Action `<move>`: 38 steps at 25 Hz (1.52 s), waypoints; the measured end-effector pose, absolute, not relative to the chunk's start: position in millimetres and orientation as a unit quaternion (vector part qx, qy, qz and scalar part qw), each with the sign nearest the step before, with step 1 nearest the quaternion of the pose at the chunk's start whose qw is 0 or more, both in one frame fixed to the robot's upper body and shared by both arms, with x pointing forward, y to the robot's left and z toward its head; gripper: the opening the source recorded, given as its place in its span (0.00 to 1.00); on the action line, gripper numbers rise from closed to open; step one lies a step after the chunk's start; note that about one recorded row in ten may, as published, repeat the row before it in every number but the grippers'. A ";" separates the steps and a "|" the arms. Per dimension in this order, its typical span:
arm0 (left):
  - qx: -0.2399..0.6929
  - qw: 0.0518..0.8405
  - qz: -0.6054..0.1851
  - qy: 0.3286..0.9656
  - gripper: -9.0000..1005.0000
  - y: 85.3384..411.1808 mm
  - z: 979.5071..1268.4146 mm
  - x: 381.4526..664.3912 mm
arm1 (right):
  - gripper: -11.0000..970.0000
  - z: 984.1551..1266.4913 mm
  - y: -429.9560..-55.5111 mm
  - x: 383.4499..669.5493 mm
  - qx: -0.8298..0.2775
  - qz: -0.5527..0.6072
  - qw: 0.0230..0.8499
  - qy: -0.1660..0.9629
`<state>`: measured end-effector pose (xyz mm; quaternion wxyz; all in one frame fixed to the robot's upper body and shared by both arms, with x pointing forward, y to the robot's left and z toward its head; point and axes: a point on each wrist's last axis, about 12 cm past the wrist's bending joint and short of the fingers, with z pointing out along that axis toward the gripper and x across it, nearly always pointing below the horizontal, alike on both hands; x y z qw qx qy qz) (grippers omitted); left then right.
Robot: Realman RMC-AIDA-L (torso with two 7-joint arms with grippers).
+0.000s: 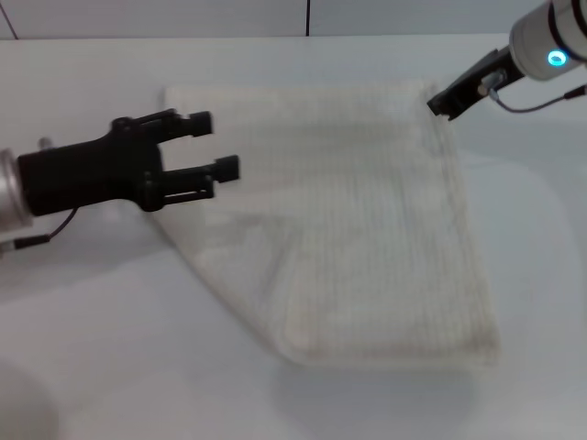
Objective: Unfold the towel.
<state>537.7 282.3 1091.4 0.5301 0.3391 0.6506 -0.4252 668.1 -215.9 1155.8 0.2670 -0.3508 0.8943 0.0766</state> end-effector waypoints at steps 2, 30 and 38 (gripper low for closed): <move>0.389 0.478 -0.427 0.661 0.79 269.2 1111.2 556.8 | 0.01 1148.4 -219.2 666.5 -0.342 0.075 0.270 0.897; 0.362 0.422 -0.362 0.748 0.79 247.9 1099.0 588.6 | 0.01 1108.9 -222.1 660.6 -0.293 0.076 0.281 0.911; 0.359 0.421 -0.361 0.751 0.79 246.5 1097.4 589.8 | 0.01 1105.5 -224.2 659.0 -0.289 0.075 0.280 0.912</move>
